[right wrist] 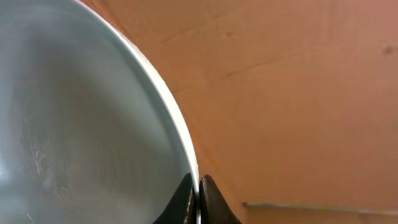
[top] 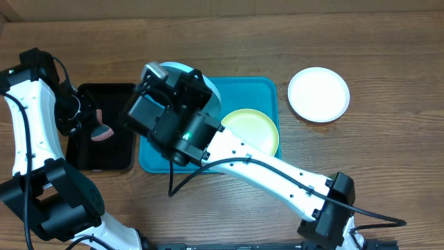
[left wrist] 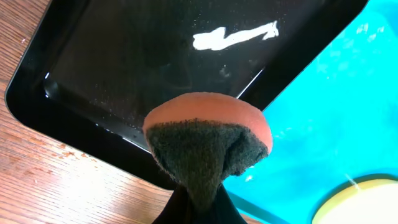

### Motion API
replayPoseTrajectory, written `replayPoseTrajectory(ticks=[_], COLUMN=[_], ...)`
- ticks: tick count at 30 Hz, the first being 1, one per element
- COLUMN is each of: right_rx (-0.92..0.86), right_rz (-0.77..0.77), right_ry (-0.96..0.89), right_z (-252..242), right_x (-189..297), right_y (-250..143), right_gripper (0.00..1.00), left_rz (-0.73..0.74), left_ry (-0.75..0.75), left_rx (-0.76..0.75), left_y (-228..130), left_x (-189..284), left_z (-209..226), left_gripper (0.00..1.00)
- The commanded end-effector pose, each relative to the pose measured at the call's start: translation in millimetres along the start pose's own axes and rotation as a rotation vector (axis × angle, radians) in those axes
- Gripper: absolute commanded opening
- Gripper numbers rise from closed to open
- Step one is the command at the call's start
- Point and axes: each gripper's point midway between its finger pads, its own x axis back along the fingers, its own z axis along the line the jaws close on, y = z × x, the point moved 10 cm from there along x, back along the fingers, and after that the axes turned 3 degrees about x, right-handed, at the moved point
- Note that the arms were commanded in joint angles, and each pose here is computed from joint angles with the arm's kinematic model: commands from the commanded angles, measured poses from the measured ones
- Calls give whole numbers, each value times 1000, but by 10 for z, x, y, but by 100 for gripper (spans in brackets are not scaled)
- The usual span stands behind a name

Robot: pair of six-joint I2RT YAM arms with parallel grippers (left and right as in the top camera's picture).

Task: Clean dirty plates on tray and stack at the side
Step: 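Lift the light blue plate with the right gripper onto the pink plate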

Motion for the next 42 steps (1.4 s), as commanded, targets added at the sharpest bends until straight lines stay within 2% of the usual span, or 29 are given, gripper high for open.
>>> replayPoseTrajectory(ticks=[1, 7, 10, 14, 18, 24, 32, 38, 42], right_rx=[51, 28, -73, -284, -539, -890, -1147, -1250, -1300], right_rz=[7, 13, 34, 139, 318, 572, 893, 980, 998], right_ry=[-80, -69, -17, 202, 462, 758, 717, 654, 644], right_z=[-123, -140, -178, -238, -413, -879, -1172, -1116, -1020], right_x=[68, 12, -156, -610, -1181, -1947, -2451, -2626, -2698], right_y=[13, -1, -57, -308, -736, -1698, -3110, -3734, -3940], right_gripper=[4, 4, 4, 4, 4, 4, 4, 4, 4], left_rz=[4, 5, 8, 8, 8, 4, -4, -3, -4], left_ry=[-21, -20, -19, -19, -19, -21, -24, -23, -23], left_rx=[-23, -23, -23, -23, -23, -24, -25, -25, -25], left_y=[-5, -7, -11, -11, -11, -5, 6, 4, 6], left_x=[13, 13, 13, 13, 13, 13, 13, 13, 13], left_z=[-17, -16, -15, -15, -15, -17, -23, -22, -23], left_gripper=[4, 4, 4, 4, 4, 4, 4, 4, 4])
